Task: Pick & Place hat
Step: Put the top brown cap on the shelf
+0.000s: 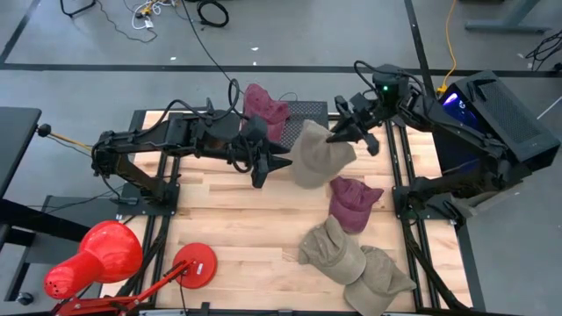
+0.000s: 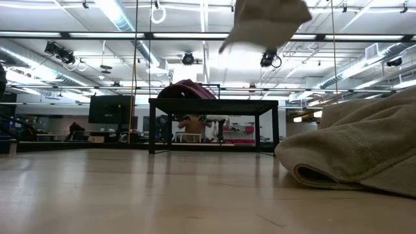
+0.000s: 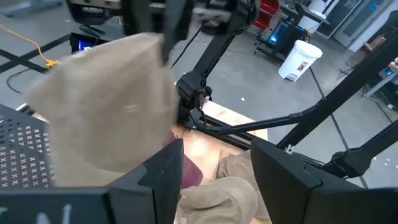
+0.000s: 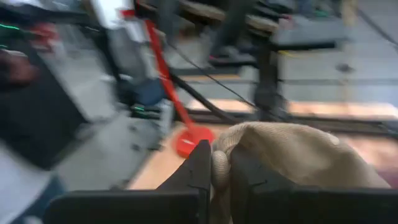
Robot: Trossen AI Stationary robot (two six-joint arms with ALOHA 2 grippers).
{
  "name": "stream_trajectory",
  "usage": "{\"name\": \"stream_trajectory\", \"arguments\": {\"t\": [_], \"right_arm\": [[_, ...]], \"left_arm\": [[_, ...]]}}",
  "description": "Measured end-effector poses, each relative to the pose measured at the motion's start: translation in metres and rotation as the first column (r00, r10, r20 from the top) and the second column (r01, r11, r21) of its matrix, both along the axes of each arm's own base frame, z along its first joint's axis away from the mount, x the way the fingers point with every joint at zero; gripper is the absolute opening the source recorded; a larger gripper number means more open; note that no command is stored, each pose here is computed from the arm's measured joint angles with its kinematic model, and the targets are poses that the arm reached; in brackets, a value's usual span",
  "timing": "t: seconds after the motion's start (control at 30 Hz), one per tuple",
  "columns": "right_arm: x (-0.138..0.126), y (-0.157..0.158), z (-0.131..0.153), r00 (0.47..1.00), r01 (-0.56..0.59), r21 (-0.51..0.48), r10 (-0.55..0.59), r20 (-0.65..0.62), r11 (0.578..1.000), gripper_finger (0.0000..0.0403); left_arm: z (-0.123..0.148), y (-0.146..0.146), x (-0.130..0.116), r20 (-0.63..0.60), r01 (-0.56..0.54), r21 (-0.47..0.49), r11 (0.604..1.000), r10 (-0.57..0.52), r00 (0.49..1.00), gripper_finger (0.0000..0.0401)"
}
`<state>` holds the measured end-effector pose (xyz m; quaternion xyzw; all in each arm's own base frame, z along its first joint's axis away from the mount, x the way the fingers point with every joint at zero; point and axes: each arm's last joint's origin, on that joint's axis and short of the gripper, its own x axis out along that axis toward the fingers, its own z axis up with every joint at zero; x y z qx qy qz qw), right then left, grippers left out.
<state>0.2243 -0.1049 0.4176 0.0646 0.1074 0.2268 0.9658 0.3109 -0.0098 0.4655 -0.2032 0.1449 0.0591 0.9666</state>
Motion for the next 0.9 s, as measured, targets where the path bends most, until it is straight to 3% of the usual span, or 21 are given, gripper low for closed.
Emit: {"name": "stream_trajectory", "arguments": {"t": [0.23,0.67,0.9], "right_arm": [[-0.003,0.013,0.016,0.969,-0.234,0.065,0.227,0.098,0.970,0.0022],[-0.001,0.037,0.043,0.890,-0.417,0.042,0.398,0.223,0.908,0.0022],[0.000,0.040,0.045,0.890,-0.411,0.040,0.391,0.234,0.911,0.0022]], "left_arm": [[0.000,0.001,0.000,-0.001,-0.016,0.009,1.000,0.016,1.000,0.0193],[-0.001,0.005,0.002,0.004,-0.046,0.016,0.999,0.046,0.999,0.0193],[-0.001,0.006,0.002,0.002,-0.054,0.007,0.999,0.054,0.999,0.0193]]}}
